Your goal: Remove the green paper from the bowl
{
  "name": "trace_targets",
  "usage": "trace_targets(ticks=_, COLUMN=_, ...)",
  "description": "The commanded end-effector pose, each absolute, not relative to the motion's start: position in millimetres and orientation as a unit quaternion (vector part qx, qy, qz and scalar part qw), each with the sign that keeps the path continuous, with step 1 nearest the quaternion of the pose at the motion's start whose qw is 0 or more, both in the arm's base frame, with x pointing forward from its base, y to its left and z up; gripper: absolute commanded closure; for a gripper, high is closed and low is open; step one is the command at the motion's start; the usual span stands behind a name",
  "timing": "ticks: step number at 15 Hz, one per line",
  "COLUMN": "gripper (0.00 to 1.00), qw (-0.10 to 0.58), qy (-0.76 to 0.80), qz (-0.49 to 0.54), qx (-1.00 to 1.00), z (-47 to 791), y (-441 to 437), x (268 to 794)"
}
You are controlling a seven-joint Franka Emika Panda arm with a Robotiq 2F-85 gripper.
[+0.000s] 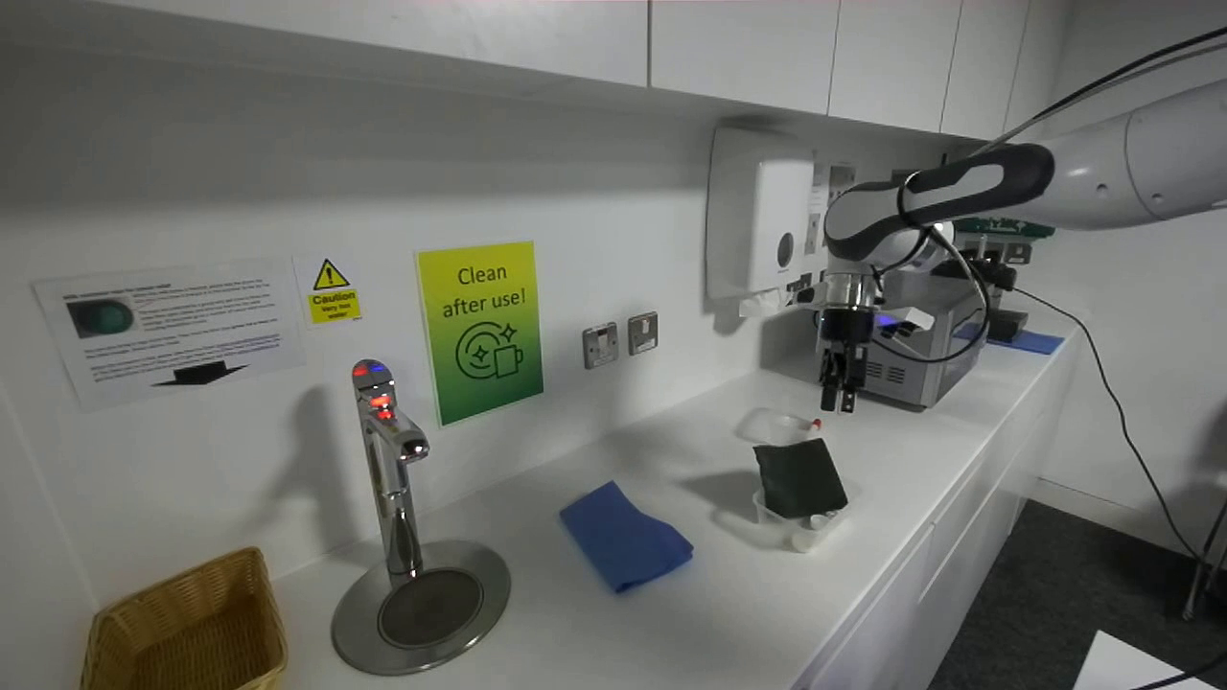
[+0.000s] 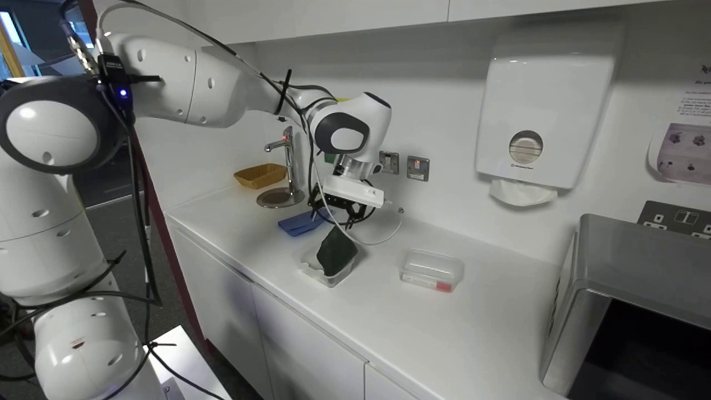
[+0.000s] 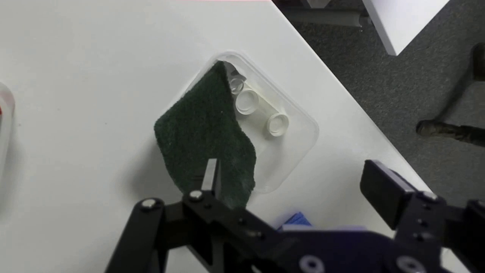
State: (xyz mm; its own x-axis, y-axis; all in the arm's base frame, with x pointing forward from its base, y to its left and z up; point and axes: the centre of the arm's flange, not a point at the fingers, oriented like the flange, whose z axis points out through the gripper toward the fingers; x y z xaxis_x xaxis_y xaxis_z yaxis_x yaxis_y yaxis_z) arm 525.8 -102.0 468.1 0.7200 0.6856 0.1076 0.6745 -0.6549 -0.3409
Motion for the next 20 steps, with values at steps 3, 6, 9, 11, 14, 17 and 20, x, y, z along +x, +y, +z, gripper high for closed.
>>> trace_targets(ticks=3, gripper=0.0, qw=0.116, qy=-0.409, qz=0.07, qx=-0.902, z=472, y=-122, x=577)
trace_targets(ticks=6, gripper=0.0, qw=0.097, qy=-0.442, qz=0.074, qx=-0.889, z=468, y=-114, x=594)
trace_targets(ticks=9, gripper=0.0, qw=0.106, qy=-0.471, qz=0.064, qx=-0.873, z=462, y=-97, x=605)
trace_targets(ticks=11, gripper=0.0, qw=0.128, qy=-0.489, qz=0.053, qx=-0.861, z=457, y=-84, x=609)
trace_targets(ticks=14, gripper=0.0, qw=0.174, qy=-0.507, qz=0.036, qx=-0.844, z=442, y=-68, x=613)
trace_targets(ticks=17, gripper=0.0, qw=0.203, qy=-0.518, qz=0.028, qx=-0.83, z=429, y=-59, x=614)
trace_targets(ticks=20, gripper=0.0, qw=0.221, qy=-0.524, qz=0.025, qx=-0.823, z=418, y=-59, x=613)
